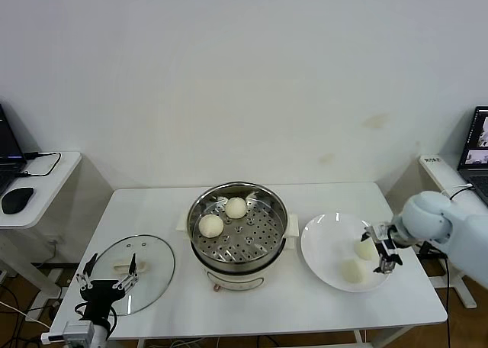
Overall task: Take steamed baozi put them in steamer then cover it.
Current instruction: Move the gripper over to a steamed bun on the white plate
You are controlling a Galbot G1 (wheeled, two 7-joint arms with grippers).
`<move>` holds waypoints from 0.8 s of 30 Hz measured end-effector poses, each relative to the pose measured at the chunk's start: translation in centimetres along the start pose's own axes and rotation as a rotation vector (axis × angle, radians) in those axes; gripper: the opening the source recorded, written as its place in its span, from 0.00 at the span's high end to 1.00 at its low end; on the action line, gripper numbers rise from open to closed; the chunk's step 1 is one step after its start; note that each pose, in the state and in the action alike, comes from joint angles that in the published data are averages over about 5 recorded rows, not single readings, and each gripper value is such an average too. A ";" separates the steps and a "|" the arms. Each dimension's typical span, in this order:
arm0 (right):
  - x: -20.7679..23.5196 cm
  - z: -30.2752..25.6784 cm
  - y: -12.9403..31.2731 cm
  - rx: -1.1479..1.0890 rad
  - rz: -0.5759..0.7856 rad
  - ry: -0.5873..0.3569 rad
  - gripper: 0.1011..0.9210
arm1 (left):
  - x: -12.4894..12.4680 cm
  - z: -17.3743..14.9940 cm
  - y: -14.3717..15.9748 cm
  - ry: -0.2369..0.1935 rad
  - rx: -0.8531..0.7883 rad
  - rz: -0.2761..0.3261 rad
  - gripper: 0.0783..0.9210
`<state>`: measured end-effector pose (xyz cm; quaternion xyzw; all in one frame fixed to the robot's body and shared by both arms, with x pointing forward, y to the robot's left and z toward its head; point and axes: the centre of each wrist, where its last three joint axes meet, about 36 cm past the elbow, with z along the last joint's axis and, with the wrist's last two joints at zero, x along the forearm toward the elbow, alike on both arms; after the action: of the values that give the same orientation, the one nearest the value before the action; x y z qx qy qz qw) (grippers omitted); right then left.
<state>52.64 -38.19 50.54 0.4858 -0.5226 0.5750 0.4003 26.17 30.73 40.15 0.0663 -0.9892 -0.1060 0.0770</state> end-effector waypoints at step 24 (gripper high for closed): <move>-4.7 -0.5 0.4 -0.048 0.003 -0.037 0.23 | -0.2 0.0 0.4 -0.001 -0.009 -0.008 0.12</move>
<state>53.14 -37.55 45.85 0.4858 -0.5442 0.5538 0.4015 26.28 31.11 40.23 0.0699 -0.9884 -0.1108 0.0764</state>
